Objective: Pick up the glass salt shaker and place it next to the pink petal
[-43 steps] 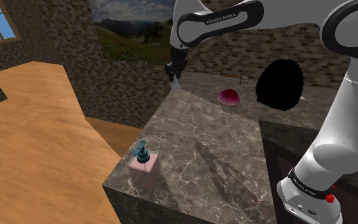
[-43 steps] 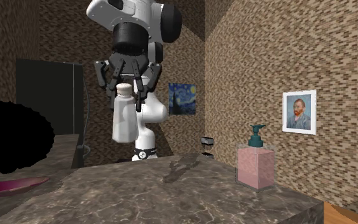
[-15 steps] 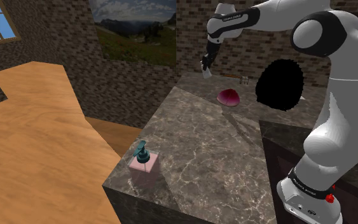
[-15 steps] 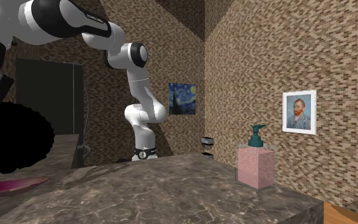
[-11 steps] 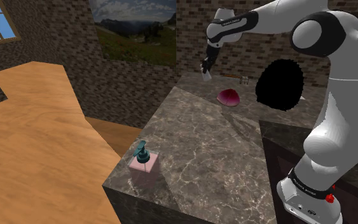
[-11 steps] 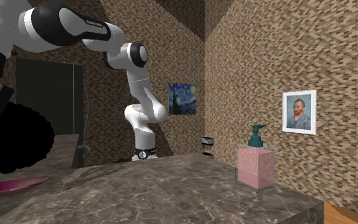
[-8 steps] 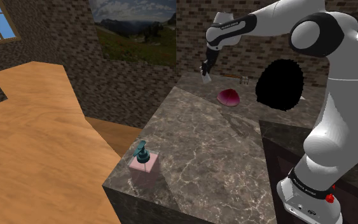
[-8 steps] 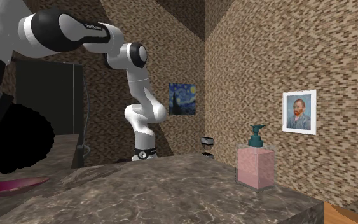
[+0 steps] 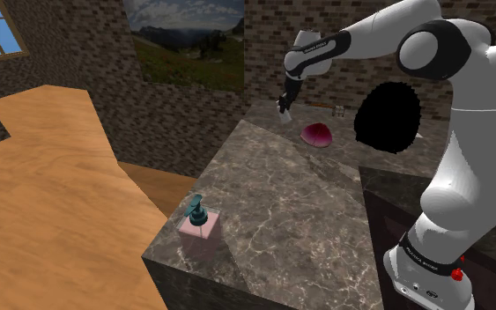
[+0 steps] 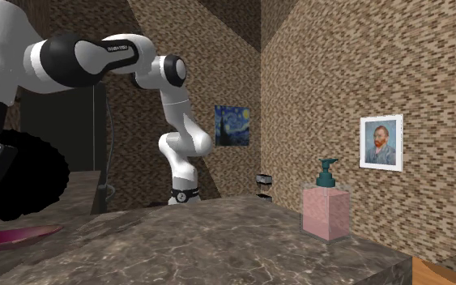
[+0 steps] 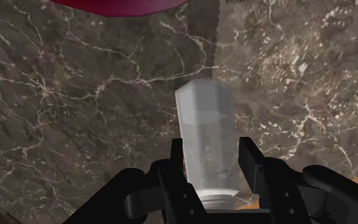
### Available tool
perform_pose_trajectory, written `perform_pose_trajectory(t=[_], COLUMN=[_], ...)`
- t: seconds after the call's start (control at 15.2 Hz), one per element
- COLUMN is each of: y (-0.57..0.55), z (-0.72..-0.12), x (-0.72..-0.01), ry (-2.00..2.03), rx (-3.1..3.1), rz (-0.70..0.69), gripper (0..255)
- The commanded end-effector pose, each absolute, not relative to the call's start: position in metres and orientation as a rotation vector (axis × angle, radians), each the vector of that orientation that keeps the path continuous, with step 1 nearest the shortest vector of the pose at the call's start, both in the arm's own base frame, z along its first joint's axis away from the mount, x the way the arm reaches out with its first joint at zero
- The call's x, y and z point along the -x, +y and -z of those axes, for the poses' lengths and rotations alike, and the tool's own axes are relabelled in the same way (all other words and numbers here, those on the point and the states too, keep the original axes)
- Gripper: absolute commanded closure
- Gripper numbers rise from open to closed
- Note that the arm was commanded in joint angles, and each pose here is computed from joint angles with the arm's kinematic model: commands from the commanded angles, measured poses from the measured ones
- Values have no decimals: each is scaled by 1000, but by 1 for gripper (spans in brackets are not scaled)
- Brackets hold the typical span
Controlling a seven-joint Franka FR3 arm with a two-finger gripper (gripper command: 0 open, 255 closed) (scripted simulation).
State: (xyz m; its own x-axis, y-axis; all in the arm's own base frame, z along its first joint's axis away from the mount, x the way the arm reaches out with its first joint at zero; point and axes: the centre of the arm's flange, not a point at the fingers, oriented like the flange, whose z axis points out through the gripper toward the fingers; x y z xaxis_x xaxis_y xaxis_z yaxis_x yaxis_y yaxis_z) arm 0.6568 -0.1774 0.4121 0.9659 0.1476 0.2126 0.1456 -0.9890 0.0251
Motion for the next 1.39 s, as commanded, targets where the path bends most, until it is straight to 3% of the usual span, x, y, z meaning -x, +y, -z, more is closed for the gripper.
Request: perform_pose_trajectory(t=[0.0, 0.66, 1.19, 1.25, 1.32], y=[-178, -178, -178, -178, -178], z=[-402, -348, -348, -347, -348], x=[-657, -657, -657, -657, -657], ry=[232, 232, 232, 232, 232], rx=[-3105, -3105, -3105, -3105, -3105], rz=[-338, -338, -338, -338, -338], gripper=[255, 255, 255, 0, 0])
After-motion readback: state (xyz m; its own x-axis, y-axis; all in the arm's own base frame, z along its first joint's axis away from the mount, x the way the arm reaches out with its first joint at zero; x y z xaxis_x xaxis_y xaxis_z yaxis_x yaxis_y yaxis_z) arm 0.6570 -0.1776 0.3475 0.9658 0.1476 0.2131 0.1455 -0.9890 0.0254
